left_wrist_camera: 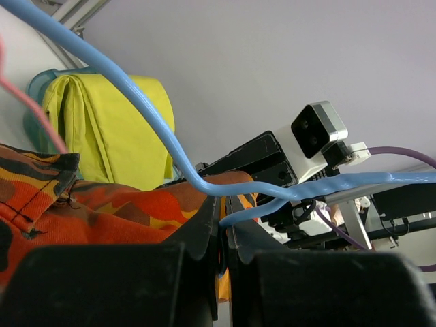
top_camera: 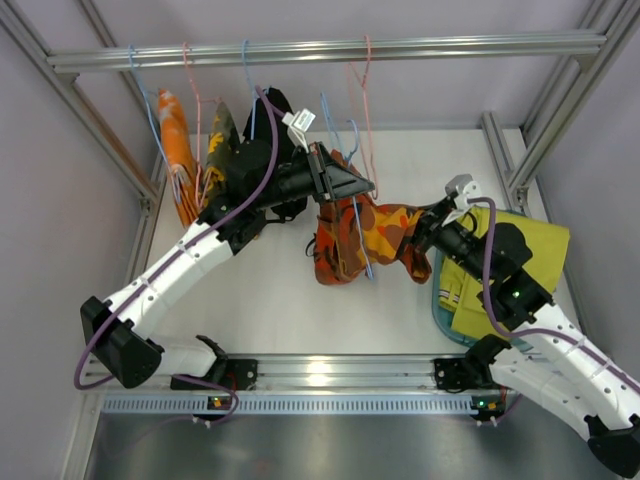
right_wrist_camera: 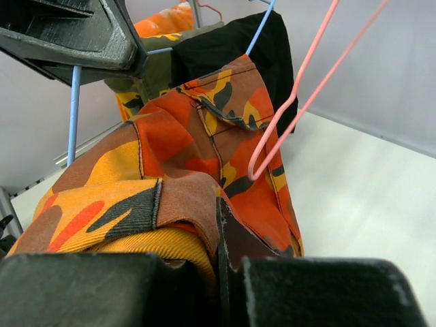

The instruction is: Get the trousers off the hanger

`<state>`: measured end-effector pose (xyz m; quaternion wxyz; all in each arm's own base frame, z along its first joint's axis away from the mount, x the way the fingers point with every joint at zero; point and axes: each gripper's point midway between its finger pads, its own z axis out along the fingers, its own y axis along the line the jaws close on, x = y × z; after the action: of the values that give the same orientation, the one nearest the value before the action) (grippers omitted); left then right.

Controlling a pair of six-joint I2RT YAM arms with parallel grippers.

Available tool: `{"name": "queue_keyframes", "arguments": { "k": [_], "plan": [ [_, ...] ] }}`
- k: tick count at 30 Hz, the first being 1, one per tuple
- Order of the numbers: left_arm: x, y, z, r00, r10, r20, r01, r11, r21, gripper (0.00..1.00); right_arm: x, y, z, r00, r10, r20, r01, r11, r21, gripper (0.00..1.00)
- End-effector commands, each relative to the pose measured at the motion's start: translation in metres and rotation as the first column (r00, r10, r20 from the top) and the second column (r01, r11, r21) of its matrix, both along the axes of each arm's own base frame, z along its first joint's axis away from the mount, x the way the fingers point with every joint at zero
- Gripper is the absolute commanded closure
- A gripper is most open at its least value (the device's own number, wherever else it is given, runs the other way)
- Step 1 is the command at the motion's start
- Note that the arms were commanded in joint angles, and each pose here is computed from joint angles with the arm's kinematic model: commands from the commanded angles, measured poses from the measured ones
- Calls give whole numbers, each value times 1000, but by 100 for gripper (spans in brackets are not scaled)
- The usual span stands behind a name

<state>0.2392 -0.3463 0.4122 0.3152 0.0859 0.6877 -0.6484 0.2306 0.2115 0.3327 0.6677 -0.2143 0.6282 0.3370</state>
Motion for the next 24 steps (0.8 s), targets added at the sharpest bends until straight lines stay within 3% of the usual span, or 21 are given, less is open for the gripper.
{"name": "queue_keyframes", "arguments": {
  "k": [1,4,5,6,12,24],
  "plan": [
    [-16,9,41,984,-7,177,22,997,-80,100,-9,-1,30,997,18,69,-22,998,62,100],
    [-19,9,39,983,-14,184,28,997,-73,100,-11,-2,28,998,21,55,-25,998,65,89],
    [-19,10,38,982,-15,190,29,997,-70,100,-12,-3,25,999,22,43,-25,998,61,98],
    [-20,9,35,983,-18,184,30,998,-63,100,-14,-2,24,999,31,38,-33,998,60,100],
    [-26,16,13,986,-16,164,18,1000,-5,100,-17,-15,47,998,-4,60,-1,997,77,100],
    [-27,20,-58,996,-22,89,12,994,108,100,-30,-44,144,999,-21,34,10,958,286,100]
  ]
}}
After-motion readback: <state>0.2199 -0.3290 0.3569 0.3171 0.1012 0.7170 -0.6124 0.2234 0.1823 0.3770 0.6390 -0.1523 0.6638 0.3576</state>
